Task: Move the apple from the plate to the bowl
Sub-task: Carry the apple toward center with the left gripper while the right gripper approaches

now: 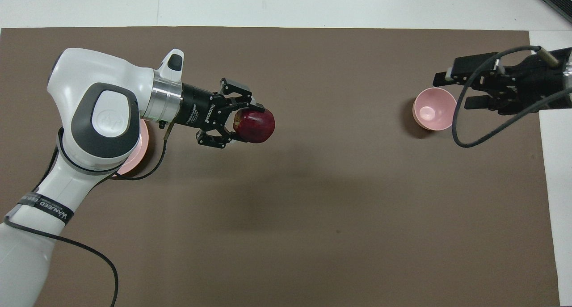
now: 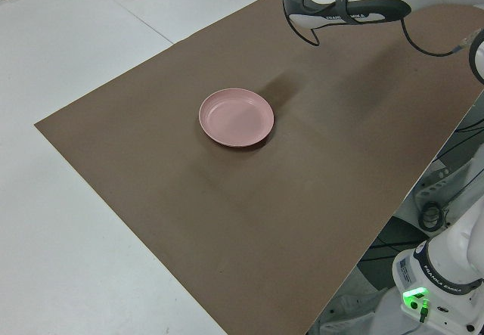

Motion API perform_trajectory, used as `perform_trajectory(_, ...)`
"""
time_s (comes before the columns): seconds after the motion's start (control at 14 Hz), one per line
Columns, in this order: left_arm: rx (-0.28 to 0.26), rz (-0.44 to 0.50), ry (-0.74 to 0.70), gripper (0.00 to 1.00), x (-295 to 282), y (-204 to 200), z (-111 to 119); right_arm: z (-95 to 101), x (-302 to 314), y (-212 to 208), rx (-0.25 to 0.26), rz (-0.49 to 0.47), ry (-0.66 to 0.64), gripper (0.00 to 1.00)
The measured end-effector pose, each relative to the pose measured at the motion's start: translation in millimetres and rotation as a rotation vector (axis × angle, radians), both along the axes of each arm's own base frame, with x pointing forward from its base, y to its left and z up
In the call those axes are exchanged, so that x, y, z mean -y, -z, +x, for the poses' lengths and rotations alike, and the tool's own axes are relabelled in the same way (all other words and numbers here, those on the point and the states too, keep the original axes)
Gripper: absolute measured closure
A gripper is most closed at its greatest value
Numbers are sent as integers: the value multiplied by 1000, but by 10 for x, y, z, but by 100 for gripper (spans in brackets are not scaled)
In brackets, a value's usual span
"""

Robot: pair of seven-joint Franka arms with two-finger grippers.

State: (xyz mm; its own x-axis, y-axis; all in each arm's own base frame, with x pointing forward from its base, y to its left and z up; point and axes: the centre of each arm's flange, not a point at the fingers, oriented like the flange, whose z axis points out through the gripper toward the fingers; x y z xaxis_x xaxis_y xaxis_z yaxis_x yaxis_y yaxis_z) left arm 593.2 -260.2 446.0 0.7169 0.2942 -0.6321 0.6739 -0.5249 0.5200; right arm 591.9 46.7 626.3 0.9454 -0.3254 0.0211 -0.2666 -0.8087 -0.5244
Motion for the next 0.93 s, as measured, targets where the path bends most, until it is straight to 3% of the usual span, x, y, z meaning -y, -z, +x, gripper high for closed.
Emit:
perform_trajectory(0.21, -133, -58, 2, 19, 226, -56, -146, 41, -89, 151, 51, 87, -76, 0)
perform_trajectory(0.5, -302, -180, -58, 19, 469, -189, -241, 92, -176, 581, 122, 289, -143, 0)
perform_trajectory(0.71, -375, -281, -82, 19, 633, -296, -294, 48, -231, 861, 155, 398, -177, 0)
perform_trajectory(0.93, -399, -343, -103, 19, 859, -384, -375, -38, -459, 1064, 183, 515, -211, 0)
